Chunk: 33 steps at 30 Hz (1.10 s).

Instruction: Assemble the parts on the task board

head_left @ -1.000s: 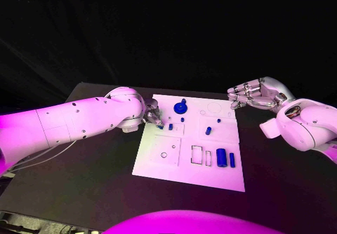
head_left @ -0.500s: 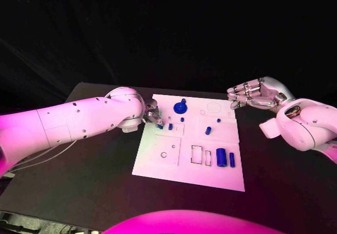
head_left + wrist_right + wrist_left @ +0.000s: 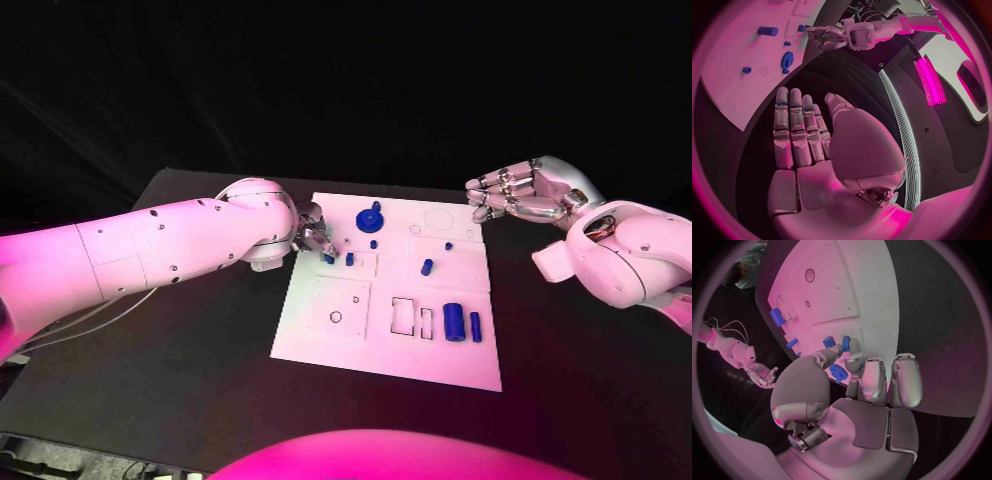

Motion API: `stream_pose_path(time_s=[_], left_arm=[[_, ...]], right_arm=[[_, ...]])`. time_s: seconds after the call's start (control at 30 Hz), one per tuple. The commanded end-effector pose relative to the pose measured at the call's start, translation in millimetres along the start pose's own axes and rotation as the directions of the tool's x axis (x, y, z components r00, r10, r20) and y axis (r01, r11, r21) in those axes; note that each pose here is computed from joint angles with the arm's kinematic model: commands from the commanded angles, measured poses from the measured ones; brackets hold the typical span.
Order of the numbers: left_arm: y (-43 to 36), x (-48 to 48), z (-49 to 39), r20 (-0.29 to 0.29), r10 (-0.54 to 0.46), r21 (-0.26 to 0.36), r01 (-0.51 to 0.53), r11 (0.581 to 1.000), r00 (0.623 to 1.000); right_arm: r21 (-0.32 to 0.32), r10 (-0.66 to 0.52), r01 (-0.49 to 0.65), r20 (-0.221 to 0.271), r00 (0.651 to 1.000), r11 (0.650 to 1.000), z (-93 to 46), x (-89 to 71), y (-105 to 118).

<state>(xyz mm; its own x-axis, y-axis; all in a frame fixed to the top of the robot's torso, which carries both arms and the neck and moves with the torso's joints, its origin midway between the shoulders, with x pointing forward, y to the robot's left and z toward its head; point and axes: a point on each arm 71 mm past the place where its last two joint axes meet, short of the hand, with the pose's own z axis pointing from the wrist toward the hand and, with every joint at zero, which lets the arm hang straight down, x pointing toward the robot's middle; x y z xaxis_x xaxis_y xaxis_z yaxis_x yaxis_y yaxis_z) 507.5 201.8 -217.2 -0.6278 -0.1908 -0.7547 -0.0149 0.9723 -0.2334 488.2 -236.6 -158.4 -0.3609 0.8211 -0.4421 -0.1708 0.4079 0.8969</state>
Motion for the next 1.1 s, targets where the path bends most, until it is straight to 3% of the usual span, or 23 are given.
stream_pose_path(time_s=[0.03,1.1], left_arm=[[0.3,4.4,0.6,-0.03,0.014,-0.009,-0.014,1.0,0.999],[2.1,3.9,1.8,-0.034,0.007,-0.024,-0.008,1.0,0.999]], right_arm=[[-0.002,0.0,0.0,-0.006,1.0,1.0,0.2,0.6,0.2],[-0.001,0.0,0.0,-0.006,1.0,1.0,1.3,0.5,-0.2]])
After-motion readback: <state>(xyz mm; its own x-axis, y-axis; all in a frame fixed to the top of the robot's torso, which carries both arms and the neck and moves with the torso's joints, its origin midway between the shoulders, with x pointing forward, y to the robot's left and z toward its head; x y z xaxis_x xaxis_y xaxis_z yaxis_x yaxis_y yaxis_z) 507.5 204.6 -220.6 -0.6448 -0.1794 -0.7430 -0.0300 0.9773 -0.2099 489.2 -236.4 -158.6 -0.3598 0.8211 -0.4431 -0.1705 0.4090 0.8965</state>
